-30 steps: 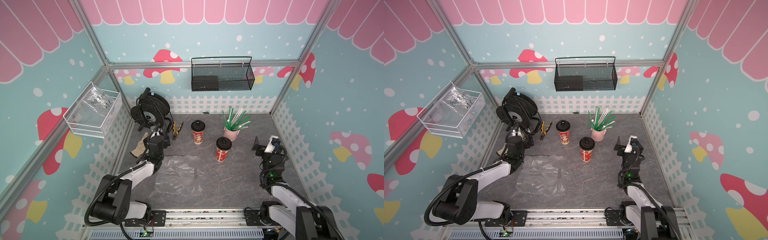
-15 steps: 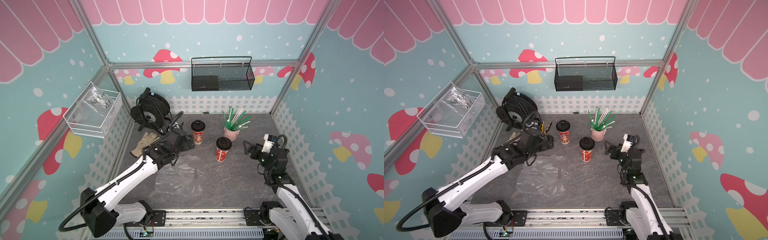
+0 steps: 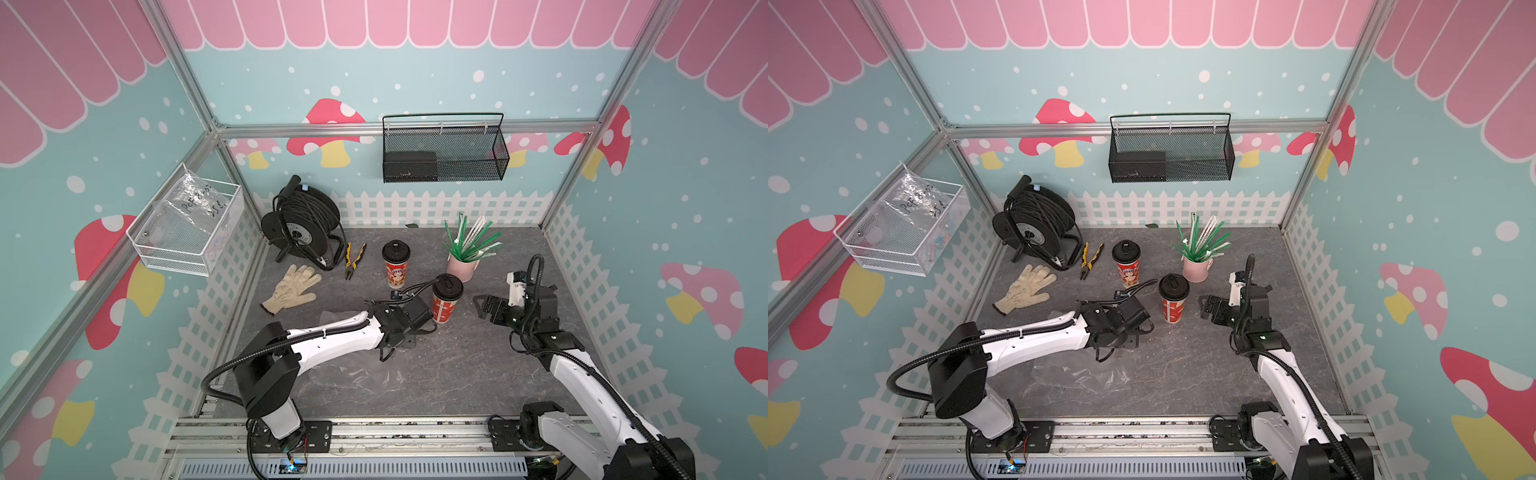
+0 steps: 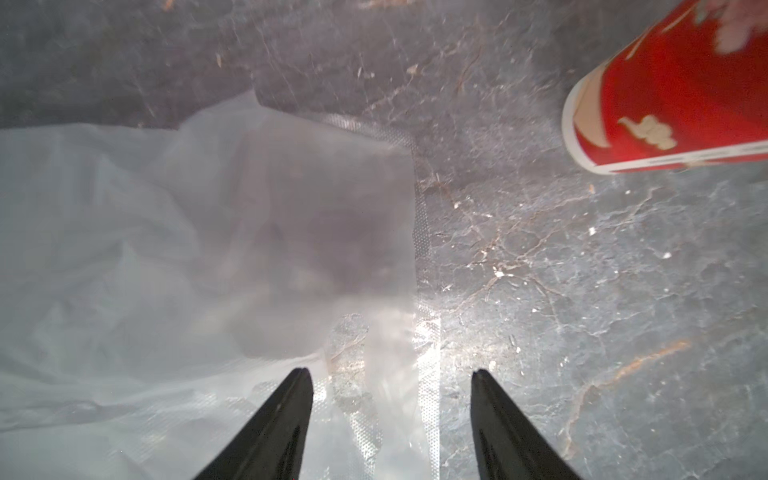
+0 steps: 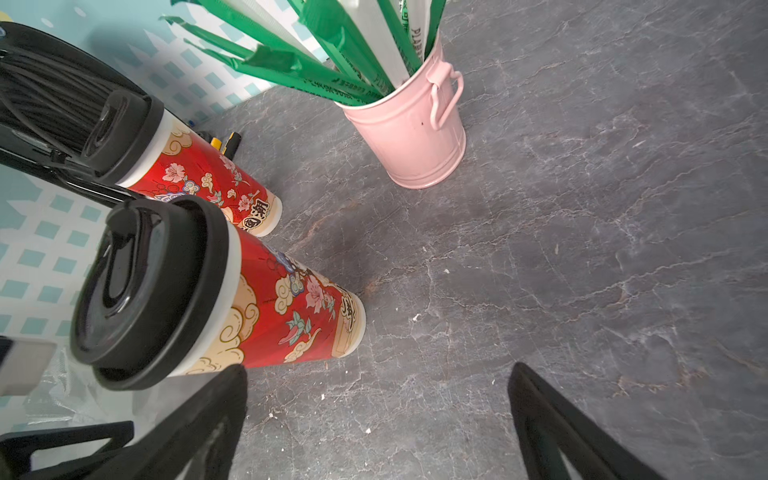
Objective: Pack milk tea into plastic carrier bags
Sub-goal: Adjust the plastic carrier bag at the center of the board.
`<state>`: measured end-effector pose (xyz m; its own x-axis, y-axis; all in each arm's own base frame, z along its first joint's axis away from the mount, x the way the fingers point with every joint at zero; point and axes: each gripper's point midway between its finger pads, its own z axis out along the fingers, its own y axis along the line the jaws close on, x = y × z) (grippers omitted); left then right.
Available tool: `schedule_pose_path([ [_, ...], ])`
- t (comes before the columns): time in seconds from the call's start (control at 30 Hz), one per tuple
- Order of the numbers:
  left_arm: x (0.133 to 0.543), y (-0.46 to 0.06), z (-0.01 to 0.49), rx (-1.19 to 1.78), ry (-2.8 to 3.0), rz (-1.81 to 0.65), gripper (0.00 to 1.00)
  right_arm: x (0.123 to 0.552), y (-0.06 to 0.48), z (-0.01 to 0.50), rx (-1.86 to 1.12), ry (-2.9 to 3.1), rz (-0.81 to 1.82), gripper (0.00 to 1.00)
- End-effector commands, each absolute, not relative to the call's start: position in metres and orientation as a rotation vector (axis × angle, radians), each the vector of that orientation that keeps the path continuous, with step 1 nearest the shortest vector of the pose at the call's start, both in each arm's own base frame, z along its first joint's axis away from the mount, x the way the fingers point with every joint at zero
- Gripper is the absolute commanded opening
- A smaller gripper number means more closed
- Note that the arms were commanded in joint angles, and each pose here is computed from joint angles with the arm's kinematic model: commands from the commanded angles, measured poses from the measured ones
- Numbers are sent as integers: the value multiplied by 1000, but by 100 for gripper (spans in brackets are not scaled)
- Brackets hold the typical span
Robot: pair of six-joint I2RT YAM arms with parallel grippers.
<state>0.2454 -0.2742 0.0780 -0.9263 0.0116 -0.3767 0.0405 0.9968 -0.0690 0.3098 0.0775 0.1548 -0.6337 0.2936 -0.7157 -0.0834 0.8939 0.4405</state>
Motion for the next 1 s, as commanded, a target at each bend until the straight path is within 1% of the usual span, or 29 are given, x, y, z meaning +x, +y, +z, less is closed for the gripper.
schedule_pose_path([
  [0.0, 249, -286, 72, -19, 2764, -147, 50, 302, 81, 140, 134, 2227, 568, 100],
  [0.1, 249, -283, 55, -44, 2796, -119, 51, 301, 83, 137, 130, 2234, 580, 100],
  [0.2, 248, -289, 48, -39, 2807, -156, 57, 301, 84, 137, 126, 2233, 583, 100],
  [0.3, 249, -286, 39, -40, 2822, -121, 57, 301, 84, 136, 127, 2232, 585, 100],
  [0.37, 251, -283, 35, -50, 2827, -108, 51, 300, 84, 135, 126, 2230, 591, 100],
  [0.43, 252, -282, 33, -48, 2830, -104, 38, 299, 85, 134, 128, 2233, 595, 99],
  [0.47, 252, -283, 35, -49, 2827, -111, 33, 299, 85, 133, 130, 2234, 596, 100],
  [0.57, 254, -284, 38, -42, 2822, -126, 23, 299, 86, 132, 131, 2236, 605, 100],
  [0.7, 255, -279, 50, -45, 2814, -146, 2, 298, 90, 137, 114, 2224, 637, 100],
  [0.73, 256, -277, 57, -46, 2802, -154, 0, 297, 92, 140, 107, 2214, 650, 100],
  [0.87, 257, -262, 92, -55, 2748, -213, 0, 292, 103, 154, 60, 2177, 713, 100],
  [0.97, 258, -249, 127, -78, 2685, -304, 0, 286, 123, 173, -19, 2136, 775, 100],
])
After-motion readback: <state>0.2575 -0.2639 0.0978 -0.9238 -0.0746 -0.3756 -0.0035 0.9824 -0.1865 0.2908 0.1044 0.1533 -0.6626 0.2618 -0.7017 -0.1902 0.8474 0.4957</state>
